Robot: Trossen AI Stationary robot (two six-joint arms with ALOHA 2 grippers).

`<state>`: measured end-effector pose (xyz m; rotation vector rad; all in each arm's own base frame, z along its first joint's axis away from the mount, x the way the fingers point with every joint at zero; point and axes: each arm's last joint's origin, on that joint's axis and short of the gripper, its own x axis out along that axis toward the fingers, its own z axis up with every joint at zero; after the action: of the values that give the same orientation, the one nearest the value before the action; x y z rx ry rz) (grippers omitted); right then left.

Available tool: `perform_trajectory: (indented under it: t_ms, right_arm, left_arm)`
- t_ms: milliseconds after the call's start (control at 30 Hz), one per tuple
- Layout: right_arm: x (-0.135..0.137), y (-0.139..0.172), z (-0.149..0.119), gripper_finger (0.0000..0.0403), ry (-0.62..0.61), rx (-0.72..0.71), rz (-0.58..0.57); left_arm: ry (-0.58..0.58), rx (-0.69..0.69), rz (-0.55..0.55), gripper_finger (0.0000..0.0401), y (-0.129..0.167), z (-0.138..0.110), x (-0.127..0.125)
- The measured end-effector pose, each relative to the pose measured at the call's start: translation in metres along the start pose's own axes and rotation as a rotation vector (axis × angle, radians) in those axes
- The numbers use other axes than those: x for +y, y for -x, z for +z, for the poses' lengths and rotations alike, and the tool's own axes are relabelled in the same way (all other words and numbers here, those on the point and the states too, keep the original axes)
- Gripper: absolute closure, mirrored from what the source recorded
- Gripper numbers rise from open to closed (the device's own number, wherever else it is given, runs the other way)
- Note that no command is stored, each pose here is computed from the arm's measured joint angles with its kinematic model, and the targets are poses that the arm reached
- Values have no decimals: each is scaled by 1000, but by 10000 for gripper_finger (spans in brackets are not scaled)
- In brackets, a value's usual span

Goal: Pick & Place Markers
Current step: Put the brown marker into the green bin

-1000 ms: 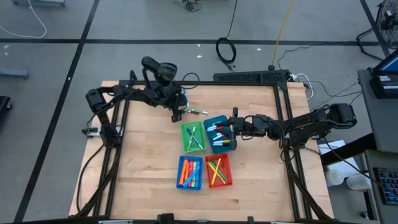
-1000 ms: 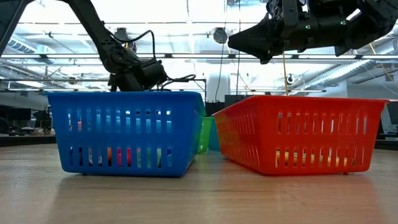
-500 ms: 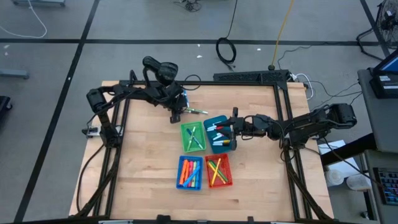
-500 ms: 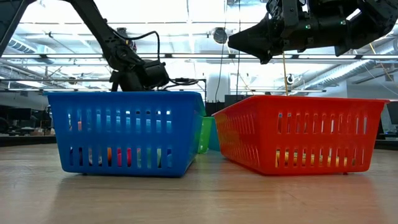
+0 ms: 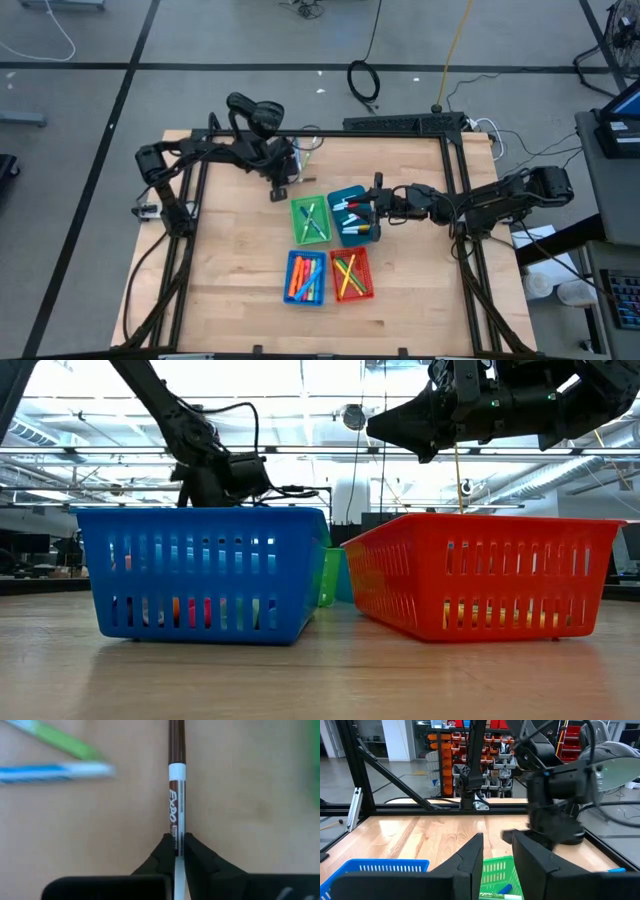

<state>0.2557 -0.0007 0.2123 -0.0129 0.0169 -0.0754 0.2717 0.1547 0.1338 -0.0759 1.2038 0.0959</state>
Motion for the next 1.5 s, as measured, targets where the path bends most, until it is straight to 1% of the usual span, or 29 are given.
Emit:
perform_trajectory:
  t_ms: [67,100,233,300,433,500,567,633,700,800,867,967,1067,1133,1233,1300,1400,1500]
  right_arm:
    - [0,0,0,312,0,0,0]
    - [0,0,0,312,0,0,0]
    - [0,0,0,312,0,0,0]
    - [0,0,0,312,0,0,0]
    - [0,0,0,312,-1,0,0]
    - [0,0,0,312,0,0,0]
    - [0,0,0,312,0,0,0]
    - [0,0,0,312,0,-2,0]
    - [0,0,1,312,-1,-6,0]
    - [0,0,1,312,-1,-9,0]
    - [0,0,1,312,-1,-10,0]
    - [0,0,1,312,-1,-9,0]
    - [0,0,1,312,5,-8,0]
    - [0,0,1,312,10,-8,-1]
    - [-1,0,1,312,6,-8,-3]
    - [-1,0,1,312,1,-6,-3]
    - [-1,0,1,312,0,-8,-2]
    - [-1,0,1,312,0,-7,0]
  left_arm:
    - [-11,18,-17,384,7,0,-9]
    - [-23,31,-8,385,11,-1,-13]
    - [-62,25,97,397,32,5,-27]
    - [-69,-12,118,400,43,8,-33]
    - [-98,-101,127,399,66,13,-46]
    - [-108,-124,161,400,74,14,-49]
    - [-75,-151,227,393,78,17,-48]
    - [2,-166,290,372,78,18,-38]
    - [66,-213,304,344,75,20,-23]
    - [171,-277,244,297,66,18,6]
    - [197,-302,219,264,55,17,24]
    - [184,-241,187,221,34,8,39]
    - [190,-165,98,197,10,-2,44]
    - [180,-143,51,194,-1,-5,45]
    - [156,-105,77,202,-9,-5,46]
    - [153,-95,88,213,-10,-4,45]
    - [156,-94,68,233,-10,-4,43]
    - [160,-57,51,263,-11,-8,41]
